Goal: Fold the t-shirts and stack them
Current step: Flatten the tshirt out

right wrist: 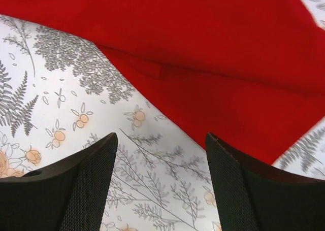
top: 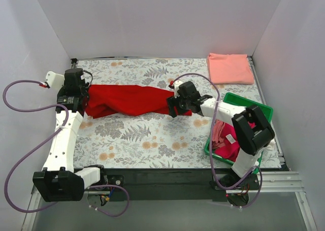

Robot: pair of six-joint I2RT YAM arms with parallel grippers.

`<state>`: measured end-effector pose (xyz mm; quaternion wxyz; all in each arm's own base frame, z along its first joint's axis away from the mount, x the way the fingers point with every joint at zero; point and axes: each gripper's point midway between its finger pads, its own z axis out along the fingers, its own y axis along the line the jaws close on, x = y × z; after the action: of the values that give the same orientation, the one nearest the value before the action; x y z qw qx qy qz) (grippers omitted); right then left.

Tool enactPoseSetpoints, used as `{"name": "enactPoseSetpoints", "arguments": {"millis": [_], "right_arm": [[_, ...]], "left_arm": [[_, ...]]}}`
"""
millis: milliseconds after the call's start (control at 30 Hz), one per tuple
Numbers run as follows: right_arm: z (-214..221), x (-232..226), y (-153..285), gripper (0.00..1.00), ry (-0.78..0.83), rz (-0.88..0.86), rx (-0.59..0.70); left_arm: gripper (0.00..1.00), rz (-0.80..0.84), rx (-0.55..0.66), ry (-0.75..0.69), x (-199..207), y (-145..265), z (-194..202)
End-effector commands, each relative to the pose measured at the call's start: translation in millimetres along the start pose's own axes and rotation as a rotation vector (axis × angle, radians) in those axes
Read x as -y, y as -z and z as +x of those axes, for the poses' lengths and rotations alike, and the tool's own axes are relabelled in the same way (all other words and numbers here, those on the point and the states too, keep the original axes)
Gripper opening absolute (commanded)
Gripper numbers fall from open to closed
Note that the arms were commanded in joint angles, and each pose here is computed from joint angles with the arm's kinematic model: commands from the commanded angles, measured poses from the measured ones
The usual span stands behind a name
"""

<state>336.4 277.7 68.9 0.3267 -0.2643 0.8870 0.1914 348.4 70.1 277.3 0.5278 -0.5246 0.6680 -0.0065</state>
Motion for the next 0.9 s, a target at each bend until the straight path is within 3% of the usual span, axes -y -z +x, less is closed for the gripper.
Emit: {"name": "enactPoseSetpoints", "arguments": {"millis": [0,167,367,867], "right_arm": [[-23.3,-18.6,-14.0,0.7,0.027,-0.09,0.039],[-33.6,-22.1,-32.9,0.57,0.015,-0.112,0.035],[-30.1,-17.7,-53.5,0.49,-0.014,-0.091,0.009],[-37.2,-36.0,-75.0,0.41,-0.075,-0.163,0.019]], "left_arm": [[0.0,-0.019,0.026,-0.009,-3.4,-8.5,-5.1],[0.0,-0.023,0.002,-0.017,-4.6,-15.8,0.7],[0.0,-0.026,0.002,-0.019,-6.7,-18.8,-0.8],[0.0,-0.014,-0.022,-0.031,-5.7,-21.8,4.3]]}}
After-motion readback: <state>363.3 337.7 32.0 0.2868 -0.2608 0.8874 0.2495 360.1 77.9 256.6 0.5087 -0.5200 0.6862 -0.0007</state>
